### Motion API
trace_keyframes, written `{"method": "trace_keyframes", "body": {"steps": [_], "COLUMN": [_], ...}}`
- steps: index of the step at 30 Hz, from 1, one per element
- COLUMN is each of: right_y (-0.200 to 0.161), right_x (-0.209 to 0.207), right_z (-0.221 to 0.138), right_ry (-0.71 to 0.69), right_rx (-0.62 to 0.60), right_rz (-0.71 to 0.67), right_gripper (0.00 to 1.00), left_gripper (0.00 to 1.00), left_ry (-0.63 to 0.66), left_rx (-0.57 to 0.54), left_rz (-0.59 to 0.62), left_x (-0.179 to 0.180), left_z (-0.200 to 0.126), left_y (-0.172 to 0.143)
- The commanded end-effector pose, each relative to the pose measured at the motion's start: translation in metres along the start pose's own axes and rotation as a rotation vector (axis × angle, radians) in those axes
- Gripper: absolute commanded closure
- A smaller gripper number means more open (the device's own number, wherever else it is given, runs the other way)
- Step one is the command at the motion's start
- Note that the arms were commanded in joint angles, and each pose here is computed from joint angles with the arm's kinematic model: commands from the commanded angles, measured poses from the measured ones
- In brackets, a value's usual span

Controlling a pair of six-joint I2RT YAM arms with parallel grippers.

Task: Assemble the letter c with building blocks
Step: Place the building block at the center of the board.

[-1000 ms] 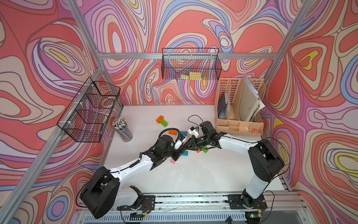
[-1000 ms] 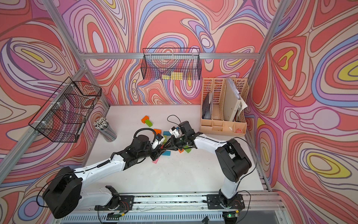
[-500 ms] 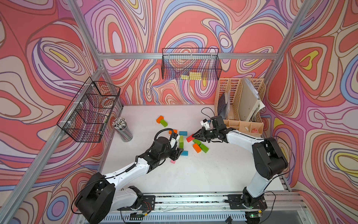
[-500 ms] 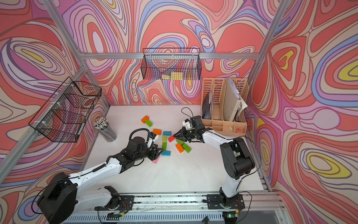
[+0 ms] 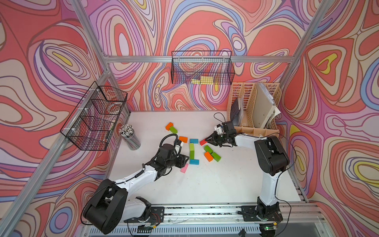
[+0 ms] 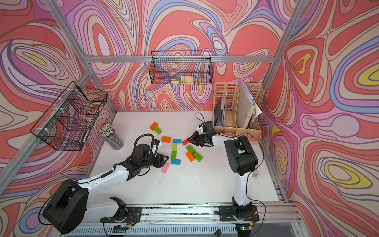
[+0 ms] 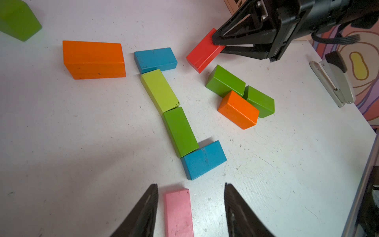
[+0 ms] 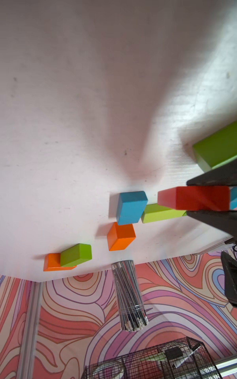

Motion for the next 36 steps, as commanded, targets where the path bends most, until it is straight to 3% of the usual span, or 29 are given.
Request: {"method": "trace_keyframes", "body": {"steps": [1,36], "right_y": [0.021,0.02], "right_x": [-0.003,-0.024], "right_z": [0.005,0.015], "right_ry": [-0.004,-0.048], "right_rx": [-0.067,-0.087], "right_rz": [-0.005,0.002], "right_gripper": [0.85,0.68], "left_gripper": [0.46,0.46], "left_ry": [-0.011,-0.005], "left_rx": [0.012,-0.009], "left_rz": [-0.016,-0.01], "left_x": [0.001,0.0], "left_z": [0.003,0.0], "left_y": [-0.004,0.0]}}
Point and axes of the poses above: each gripper's point midway between its finger pads, its own z axis out along the fingers, its own x axis along the line the jaws close on, y = z × x, the point moved 1 cm from there along -z, back along the fingers, and after that the axes turned 8 degrees about -z, right-handed, at the moved point
